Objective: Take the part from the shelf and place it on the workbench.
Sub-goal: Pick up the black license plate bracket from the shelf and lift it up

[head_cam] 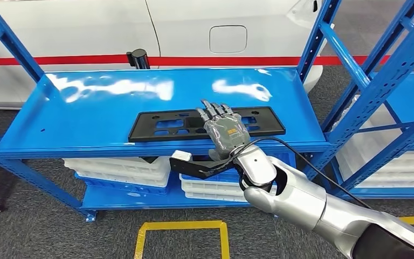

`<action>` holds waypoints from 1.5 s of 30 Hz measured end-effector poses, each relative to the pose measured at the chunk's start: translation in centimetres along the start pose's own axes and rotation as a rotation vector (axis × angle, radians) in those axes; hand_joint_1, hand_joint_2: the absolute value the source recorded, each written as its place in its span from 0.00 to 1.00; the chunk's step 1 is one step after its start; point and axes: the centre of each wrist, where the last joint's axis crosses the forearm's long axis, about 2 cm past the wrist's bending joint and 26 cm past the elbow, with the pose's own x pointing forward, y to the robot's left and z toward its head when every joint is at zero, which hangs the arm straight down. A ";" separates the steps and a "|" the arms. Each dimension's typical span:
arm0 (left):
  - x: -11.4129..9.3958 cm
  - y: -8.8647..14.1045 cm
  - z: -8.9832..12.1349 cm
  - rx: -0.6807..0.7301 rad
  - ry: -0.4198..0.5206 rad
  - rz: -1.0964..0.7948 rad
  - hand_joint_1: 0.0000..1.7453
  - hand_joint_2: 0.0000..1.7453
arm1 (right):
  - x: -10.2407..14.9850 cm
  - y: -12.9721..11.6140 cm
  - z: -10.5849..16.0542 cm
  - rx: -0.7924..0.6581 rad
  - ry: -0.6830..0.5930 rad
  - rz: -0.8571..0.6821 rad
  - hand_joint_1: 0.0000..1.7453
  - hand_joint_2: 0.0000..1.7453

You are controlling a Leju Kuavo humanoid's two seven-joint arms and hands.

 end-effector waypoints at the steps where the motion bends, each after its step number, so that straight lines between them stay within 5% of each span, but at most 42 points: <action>1: 0.0 0.0 0.0 0.000 0.000 0.000 0.00 0.00 | 0.0 0.0 0.0 0.001 0.002 0.000 0.00 1.00; 45: -0.4 -0.5 0.3 0.004 0.009 -0.007 0.00 0.00 | -2.1 3.7 0.1 0.118 0.107 -0.171 0.00 1.00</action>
